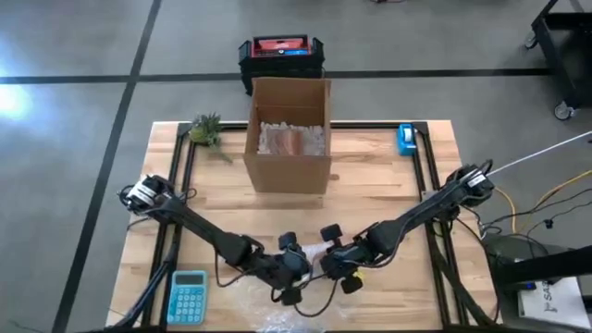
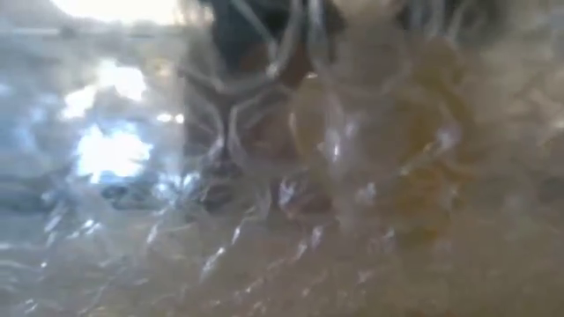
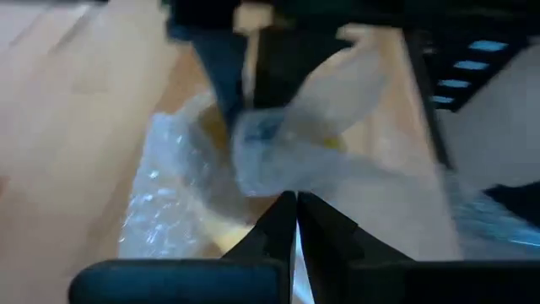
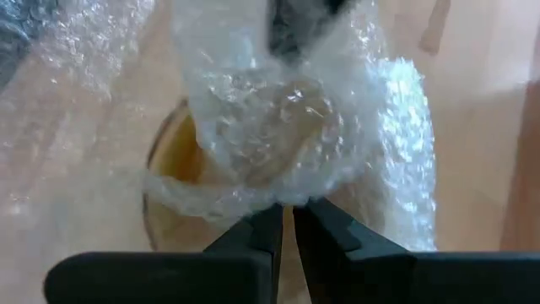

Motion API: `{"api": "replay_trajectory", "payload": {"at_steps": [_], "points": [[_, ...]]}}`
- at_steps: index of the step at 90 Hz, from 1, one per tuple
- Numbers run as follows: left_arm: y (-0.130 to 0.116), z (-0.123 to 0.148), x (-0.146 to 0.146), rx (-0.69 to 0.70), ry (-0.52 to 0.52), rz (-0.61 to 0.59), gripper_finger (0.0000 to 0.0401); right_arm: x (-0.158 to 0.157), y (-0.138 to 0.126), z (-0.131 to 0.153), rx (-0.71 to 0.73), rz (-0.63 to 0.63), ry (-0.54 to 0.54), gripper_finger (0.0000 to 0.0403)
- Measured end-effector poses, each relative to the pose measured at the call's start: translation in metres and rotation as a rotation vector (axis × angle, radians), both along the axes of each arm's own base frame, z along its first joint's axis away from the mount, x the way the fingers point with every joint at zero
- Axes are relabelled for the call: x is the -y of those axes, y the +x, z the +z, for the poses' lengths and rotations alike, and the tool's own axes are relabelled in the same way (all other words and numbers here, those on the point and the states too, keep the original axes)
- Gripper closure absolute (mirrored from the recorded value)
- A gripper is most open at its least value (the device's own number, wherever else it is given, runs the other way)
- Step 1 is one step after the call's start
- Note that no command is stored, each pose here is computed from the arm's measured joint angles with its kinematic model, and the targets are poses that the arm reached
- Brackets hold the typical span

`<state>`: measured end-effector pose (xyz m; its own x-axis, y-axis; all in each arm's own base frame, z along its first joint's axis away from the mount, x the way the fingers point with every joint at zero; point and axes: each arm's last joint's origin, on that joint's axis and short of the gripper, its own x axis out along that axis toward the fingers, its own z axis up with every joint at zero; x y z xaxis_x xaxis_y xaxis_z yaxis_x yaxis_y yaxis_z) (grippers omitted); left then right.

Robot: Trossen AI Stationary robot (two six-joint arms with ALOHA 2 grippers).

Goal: Wrap mug
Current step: Wrap the yellow mug with bubble wrap

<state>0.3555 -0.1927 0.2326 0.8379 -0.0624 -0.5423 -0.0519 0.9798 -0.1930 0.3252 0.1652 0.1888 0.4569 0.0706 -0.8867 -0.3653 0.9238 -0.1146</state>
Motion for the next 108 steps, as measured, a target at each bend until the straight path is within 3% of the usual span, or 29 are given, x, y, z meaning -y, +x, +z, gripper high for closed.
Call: {"api": "replay_trajectory", "payload": {"at_steps": [21, 42, 57, 81, 93, 108], "points": [[0.000, 0.005, 0.003, 0.041, -0.023, 0.000, 0.0400, 0.001, -0.001, -0.003, -0.005, -0.009, 0.003, 0.0385], [0.021, -0.028, 0.003, 0.048, 0.015, 0.018, 0.0400, -0.003, 0.006, -0.004, 0.040, 0.009, 0.067, 0.0385], [0.023, -0.036, -0.002, 0.011, 0.013, 0.053, 0.0400, -0.002, 0.004, -0.004, 0.027, -0.004, 0.071, 0.0385], [0.023, -0.036, -0.003, 0.007, 0.008, 0.061, 0.0399, -0.003, 0.004, 0.040, -0.036, 0.003, 0.035, 0.0385], [0.023, -0.036, -0.003, 0.006, 0.008, 0.061, 0.0400, -0.005, 0.009, 0.049, 0.008, 0.000, 0.059, 0.0385], [0.023, -0.036, -0.002, 0.013, 0.004, 0.061, 0.0399, -0.007, 0.021, 0.020, -0.034, -0.026, 0.046, 0.0385]]}}
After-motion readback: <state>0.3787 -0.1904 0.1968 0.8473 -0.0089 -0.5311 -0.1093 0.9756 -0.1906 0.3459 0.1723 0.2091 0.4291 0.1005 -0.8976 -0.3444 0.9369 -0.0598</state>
